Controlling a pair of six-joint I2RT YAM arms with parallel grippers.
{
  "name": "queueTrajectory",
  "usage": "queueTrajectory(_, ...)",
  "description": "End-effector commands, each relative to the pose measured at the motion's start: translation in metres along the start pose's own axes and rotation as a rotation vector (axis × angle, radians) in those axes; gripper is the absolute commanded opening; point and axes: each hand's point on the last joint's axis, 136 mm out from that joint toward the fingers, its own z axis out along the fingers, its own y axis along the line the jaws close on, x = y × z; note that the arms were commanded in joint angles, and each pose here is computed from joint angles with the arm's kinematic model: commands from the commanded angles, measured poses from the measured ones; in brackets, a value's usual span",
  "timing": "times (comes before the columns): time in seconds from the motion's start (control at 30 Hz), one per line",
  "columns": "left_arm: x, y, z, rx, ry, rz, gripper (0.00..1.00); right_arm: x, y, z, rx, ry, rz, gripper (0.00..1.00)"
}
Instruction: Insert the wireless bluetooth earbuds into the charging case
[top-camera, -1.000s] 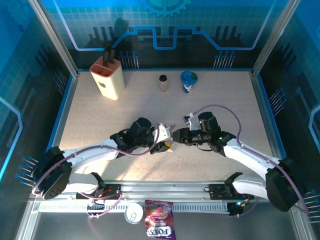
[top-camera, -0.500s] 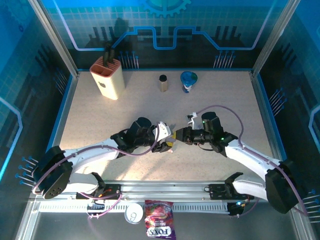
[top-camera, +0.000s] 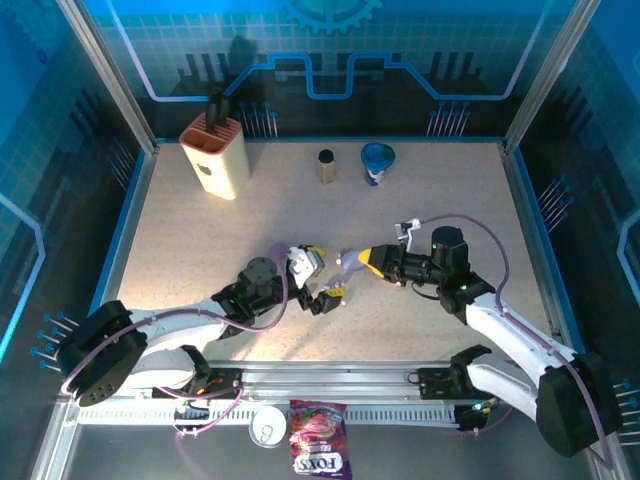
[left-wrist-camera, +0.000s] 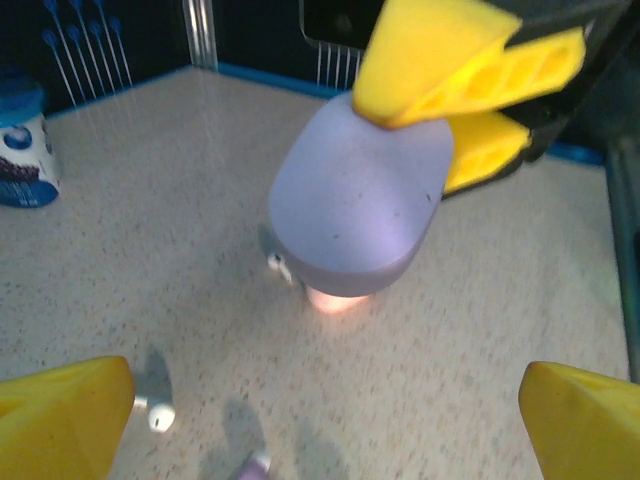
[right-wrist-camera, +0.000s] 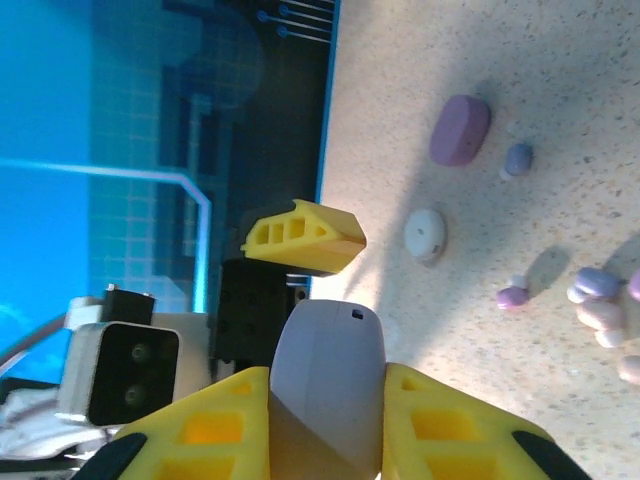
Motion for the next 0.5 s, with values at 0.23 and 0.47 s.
queueTrajectory(0.23,-0.065,-0.011,-0.003,0.074,-0.371,-0.009,0.94,-0.007,0.063,-0.022,-0.232,-0.031,0.07,0.1)
queueTrajectory(0.47,-0.09,-0.021,0.007,0.146,-0.43,0.039,0.89,-0.009,0.082,-0.03,-0.341,-0.045,0.097,0.09)
